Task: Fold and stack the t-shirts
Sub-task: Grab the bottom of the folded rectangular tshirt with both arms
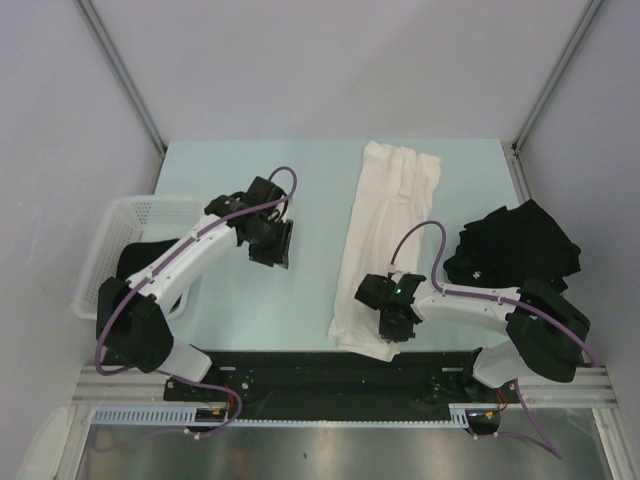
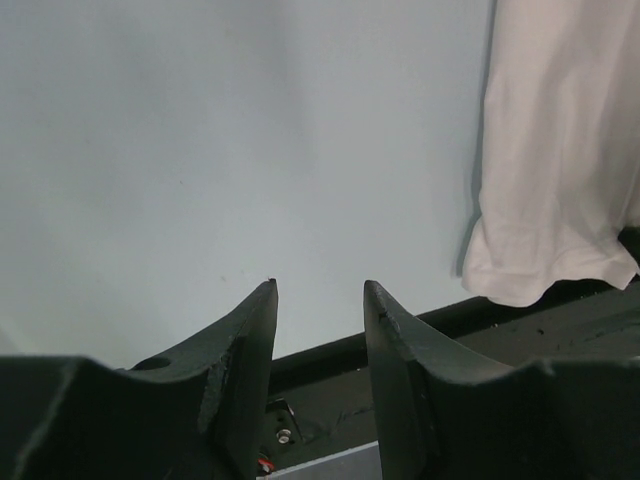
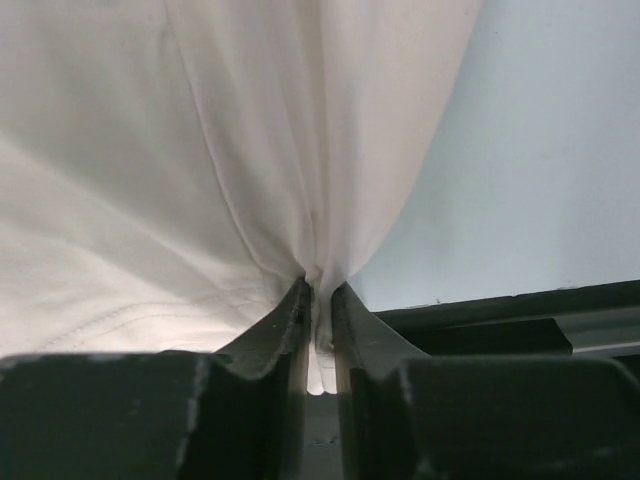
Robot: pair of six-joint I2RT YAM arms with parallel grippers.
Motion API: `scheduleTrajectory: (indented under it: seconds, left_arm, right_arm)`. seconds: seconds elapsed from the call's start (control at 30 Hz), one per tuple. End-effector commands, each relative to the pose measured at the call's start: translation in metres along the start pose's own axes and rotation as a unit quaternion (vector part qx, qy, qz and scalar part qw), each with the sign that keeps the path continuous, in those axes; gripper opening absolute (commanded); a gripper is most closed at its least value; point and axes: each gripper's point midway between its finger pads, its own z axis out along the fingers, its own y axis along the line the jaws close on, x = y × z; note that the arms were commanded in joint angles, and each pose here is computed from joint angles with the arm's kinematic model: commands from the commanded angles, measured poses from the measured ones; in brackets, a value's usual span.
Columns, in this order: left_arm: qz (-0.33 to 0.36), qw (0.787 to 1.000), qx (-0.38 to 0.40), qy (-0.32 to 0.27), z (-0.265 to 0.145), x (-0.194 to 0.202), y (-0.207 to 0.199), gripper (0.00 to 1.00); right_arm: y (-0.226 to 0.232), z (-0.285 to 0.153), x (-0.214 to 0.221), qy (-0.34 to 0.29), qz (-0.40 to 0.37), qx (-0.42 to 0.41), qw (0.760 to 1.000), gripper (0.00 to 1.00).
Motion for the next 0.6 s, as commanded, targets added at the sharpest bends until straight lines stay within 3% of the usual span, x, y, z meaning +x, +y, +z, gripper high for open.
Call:
scheduleTrajectory:
  seconds: [0.0,0.23,0.57]
  left_arm:
    - [-0.020,0.999,0.045,-0.005,-0.008,0.021,-0.017,0.45]
    - [-0.054,0.993,0.097,0.028,0.010,0.068,-0.039,0.45]
    - [-0.066,0.984,0.155,0.048,0.030,0.098,-0.070,0.46]
  right_arm:
    - [-0.012,0.003,0.008,0.009,-0.003,0.021,1.000,0.15]
    - [-0.015,0.004,0.008,0.015,-0.011,0.024,1.000,0.08]
    - [-0.015,0.004,0.005,0.021,-0.011,0.019,1.000,0.02]
